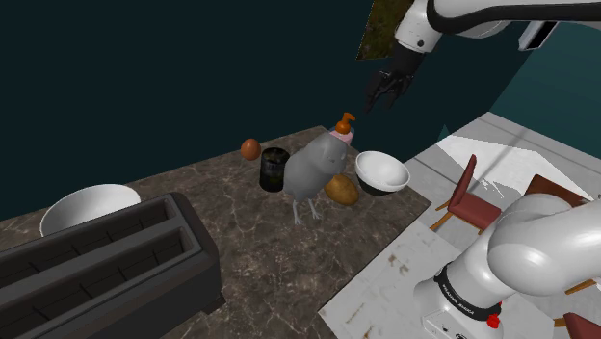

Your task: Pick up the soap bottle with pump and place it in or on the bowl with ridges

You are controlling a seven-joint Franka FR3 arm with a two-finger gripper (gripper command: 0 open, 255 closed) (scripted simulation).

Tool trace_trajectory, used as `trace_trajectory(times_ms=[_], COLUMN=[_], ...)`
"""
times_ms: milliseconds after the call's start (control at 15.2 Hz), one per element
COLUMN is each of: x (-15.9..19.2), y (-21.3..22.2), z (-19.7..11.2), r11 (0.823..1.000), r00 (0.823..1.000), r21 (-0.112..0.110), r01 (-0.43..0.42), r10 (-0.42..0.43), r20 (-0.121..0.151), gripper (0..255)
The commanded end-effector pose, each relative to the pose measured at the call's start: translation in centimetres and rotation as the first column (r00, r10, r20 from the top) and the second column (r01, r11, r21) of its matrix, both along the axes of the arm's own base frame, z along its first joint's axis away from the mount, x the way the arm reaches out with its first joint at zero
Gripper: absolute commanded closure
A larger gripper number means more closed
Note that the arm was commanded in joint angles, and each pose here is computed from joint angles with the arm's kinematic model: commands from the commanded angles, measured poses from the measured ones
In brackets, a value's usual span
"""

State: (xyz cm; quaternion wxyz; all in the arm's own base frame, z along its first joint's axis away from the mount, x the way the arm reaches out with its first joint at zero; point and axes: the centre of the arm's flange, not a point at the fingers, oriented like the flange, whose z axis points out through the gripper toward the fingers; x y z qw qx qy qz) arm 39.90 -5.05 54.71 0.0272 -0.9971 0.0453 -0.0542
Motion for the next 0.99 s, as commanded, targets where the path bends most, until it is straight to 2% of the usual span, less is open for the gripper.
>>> trace_trajectory(times_ms=[0,924], x=[1.8,13.4], y=[-1.4,-11.4], z=[-1.2,-9.5], r11=[1.000,0.999], r00=[1.000,0.999], r21=[-0.006,-0.039], r01=[0.005,0.038], r10=[-0.005,-0.039], r20=[-0.001,-0.014], gripper=[0,0])
